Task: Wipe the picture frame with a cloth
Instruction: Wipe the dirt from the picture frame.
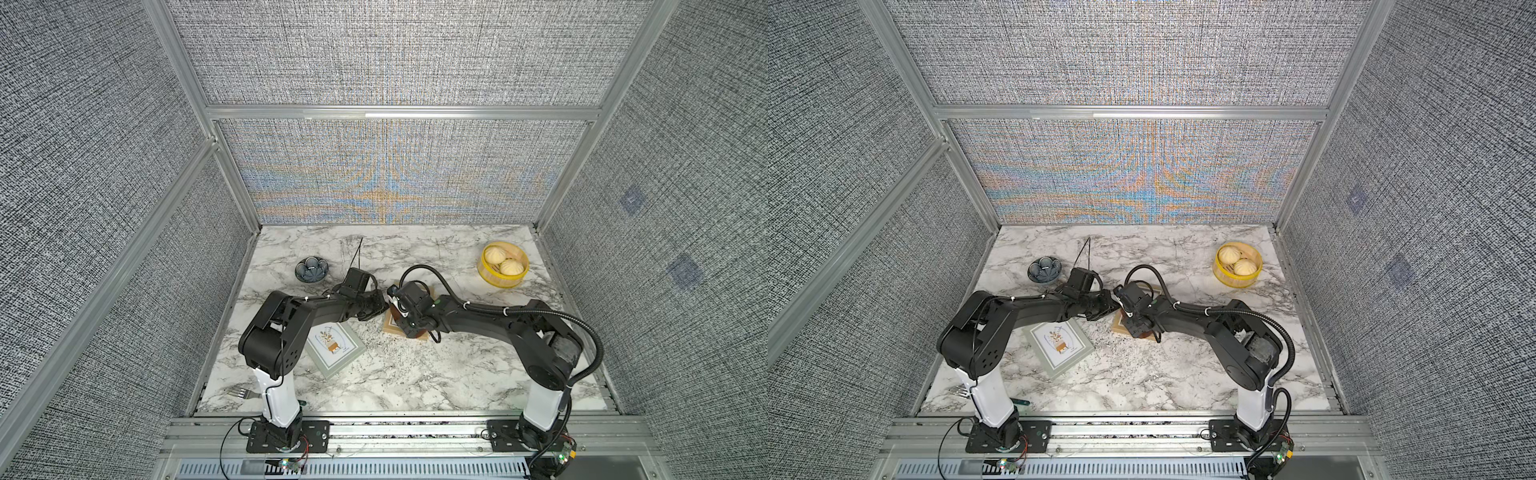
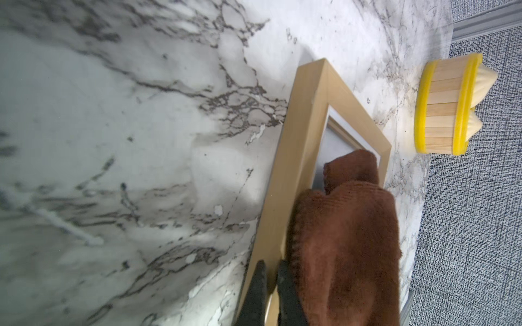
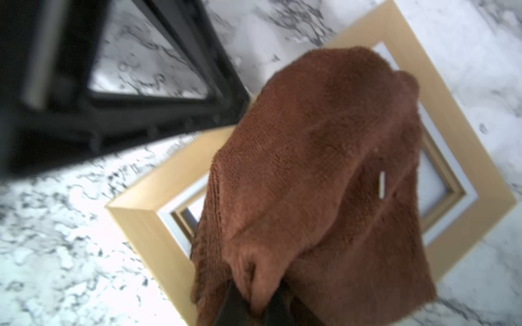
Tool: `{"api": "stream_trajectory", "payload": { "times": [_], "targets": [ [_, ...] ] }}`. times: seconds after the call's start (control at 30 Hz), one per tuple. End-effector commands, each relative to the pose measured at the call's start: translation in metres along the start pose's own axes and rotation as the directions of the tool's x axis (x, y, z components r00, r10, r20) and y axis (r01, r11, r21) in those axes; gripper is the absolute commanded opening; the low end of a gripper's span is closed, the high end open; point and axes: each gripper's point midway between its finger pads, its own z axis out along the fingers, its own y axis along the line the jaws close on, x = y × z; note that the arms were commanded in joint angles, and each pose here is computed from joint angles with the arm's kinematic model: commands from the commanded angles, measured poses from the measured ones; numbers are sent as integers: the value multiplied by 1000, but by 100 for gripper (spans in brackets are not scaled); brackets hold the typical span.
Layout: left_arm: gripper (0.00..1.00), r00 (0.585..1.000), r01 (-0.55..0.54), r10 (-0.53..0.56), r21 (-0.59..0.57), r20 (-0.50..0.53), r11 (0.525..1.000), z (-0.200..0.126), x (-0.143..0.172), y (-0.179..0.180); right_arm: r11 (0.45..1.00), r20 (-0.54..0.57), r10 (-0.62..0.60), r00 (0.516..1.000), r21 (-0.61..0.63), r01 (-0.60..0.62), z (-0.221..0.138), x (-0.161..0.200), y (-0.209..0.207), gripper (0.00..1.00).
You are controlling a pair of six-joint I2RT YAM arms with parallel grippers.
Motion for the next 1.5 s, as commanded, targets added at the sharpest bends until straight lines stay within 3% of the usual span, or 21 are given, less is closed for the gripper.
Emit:
{"api": "stream_trajectory", "payload": {
  "times": [0.0,0.13,0.43,0.53,0.7,0.77,1.07,1.3,1.47],
  "targets": [
    [9,986,87,-127,-314,-111,945,-5,45,76,998,-160,5,987,69,6,-1,50,-21,4],
    [9,985,86,-128,-320,-113,943,-5,46,78,997,-118,8,993,77,1,-6,43,-25,4],
    [9,985,92,-134,-317,-112,944,-5,46,77,999,-30,-43,999,-12,43,5,-8,17,4],
    [9,985,93,-134,-319,-109,943,-6,46,77,999,-36,-40,999,3,40,0,5,12,4],
    [8,985,86,-127,-319,-113,944,-6,45,76,999,-96,-7,995,38,10,-7,61,-9,4],
    [8,986,80,-123,-316,-117,945,-6,44,74,998,-84,23,996,58,-18,-7,63,-21,4],
    [7,979,23,-86,-319,-184,948,-3,49,74,969,26,135,990,204,-138,26,-17,-77,2],
    [7,978,16,-84,-334,-190,942,-3,50,78,981,76,178,981,70,-183,29,-60,-76,2],
    [7,982,36,-97,-342,-165,939,-4,47,77,994,-16,111,994,-9,-111,28,-13,-45,2]
  ]
}}
